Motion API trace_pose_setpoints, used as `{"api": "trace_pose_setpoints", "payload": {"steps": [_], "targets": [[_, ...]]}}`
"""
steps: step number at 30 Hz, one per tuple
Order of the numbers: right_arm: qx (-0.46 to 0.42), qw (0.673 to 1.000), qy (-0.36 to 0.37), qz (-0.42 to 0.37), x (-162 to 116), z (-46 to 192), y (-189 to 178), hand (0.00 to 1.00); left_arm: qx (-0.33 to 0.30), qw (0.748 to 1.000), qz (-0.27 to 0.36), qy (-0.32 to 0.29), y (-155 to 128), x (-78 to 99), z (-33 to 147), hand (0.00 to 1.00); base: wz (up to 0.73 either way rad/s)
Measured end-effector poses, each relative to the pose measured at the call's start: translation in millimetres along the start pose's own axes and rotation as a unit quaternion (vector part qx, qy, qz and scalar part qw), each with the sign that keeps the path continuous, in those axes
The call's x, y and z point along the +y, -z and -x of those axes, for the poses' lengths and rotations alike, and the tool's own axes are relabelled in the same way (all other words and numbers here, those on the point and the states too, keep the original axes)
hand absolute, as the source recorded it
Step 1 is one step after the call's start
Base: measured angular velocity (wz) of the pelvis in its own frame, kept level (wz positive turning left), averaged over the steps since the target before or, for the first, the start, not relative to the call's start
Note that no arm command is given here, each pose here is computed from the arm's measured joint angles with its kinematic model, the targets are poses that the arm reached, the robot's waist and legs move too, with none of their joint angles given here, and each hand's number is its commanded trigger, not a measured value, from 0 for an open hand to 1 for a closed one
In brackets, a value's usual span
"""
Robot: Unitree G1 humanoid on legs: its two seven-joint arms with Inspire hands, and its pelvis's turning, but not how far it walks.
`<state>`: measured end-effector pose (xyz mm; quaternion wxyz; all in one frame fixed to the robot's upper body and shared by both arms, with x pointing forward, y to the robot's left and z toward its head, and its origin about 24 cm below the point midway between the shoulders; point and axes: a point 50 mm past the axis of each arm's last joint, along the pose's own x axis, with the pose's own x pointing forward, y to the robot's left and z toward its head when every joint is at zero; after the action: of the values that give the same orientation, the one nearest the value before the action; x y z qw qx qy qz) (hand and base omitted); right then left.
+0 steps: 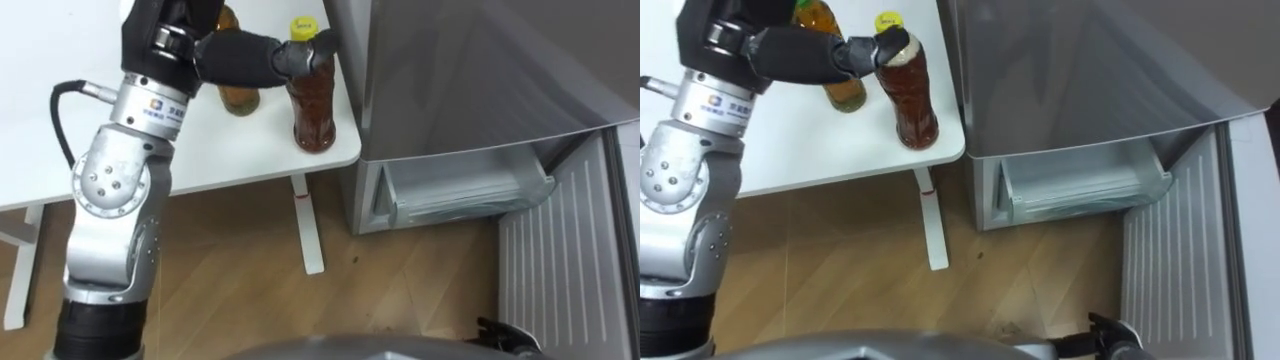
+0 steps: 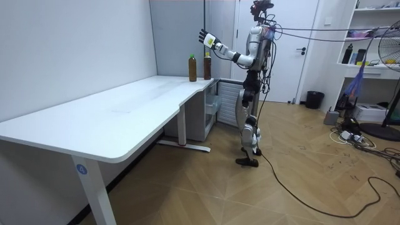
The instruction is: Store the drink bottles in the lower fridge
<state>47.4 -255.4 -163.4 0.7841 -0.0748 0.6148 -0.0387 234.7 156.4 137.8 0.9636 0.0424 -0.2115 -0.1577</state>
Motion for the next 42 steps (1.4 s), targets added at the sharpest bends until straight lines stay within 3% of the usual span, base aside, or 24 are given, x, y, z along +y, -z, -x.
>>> {"api": "trace_pose_setpoints", "payload": {"steps": [17, 27, 42], "targets": [[0.014, 0.998, -0.001, 0.060, -1.3, 0.1, 0.5, 0.00, 0.063, 0.997, 0.021, 0.030, 24.0, -8.1, 3.2, 0.00, 0.00], [0.047, 0.992, 0.007, 0.117, -0.7, 1.6, 13.3, 0.00, 0.069, 0.997, 0.033, 0.028, 26.7, -7.7, 4.6, 0.00, 0.00], [0.039, 0.989, 0.005, 0.144, 1.1, 0.5, 6.0, 0.00, 0.129, 0.989, 0.074, 0.016, 57.0, -3.7, 13.8, 0.00, -0.03]]}}
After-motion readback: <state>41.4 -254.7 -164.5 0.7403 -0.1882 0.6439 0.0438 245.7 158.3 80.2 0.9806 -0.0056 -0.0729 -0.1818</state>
